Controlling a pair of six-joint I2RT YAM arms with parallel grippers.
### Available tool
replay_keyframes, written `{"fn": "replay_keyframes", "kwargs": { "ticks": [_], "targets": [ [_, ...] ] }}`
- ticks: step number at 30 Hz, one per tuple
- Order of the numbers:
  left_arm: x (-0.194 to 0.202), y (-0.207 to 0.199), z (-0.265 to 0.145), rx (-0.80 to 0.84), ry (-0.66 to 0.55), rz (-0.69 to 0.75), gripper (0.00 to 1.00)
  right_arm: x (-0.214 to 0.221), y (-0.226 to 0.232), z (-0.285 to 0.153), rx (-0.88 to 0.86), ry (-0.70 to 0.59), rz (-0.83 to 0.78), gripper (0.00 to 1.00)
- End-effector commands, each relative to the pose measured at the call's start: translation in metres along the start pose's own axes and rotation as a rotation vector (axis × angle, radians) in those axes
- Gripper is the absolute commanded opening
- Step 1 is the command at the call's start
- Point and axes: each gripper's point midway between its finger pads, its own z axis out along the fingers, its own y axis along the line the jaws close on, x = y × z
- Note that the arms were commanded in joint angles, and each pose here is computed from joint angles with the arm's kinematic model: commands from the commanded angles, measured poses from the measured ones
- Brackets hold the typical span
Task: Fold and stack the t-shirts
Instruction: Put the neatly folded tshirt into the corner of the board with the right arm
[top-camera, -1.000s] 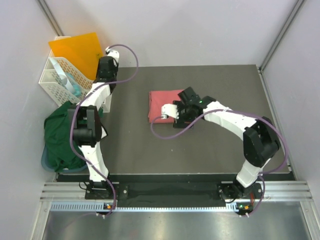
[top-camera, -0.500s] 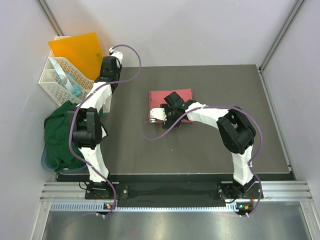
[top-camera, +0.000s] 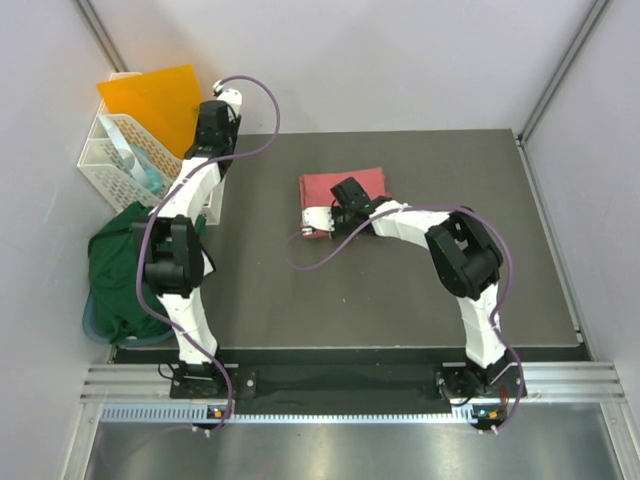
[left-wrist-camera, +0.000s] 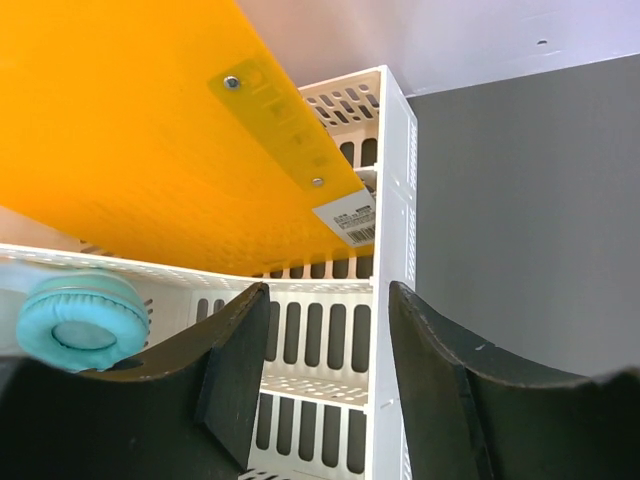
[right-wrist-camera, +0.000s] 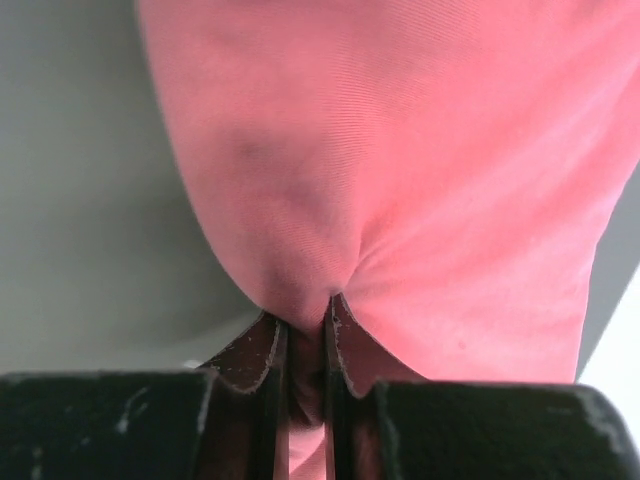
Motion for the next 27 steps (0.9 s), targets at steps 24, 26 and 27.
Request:
{"fn": "replay_keyframes", "kwargs": {
  "ticks": [24,26,27],
  "targets": [
    [-0.03,0.004,0.016,0.002,-0.087,-0.037,0.57,0.342,-0.105,-0.048,0.197,0.624,0.125,0.0],
    [-0.029,0.004,0.016,-0.001,-0.086,-0.03,0.57,0.362,-0.107,-0.052,0.208,0.664,0.121,0.0],
    [-0.029,0.004,0.016,-0.003,-0.087,-0.029,0.57,0.369,-0.111,-0.056,0.22,0.676,0.125,0.0]
  ]
}}
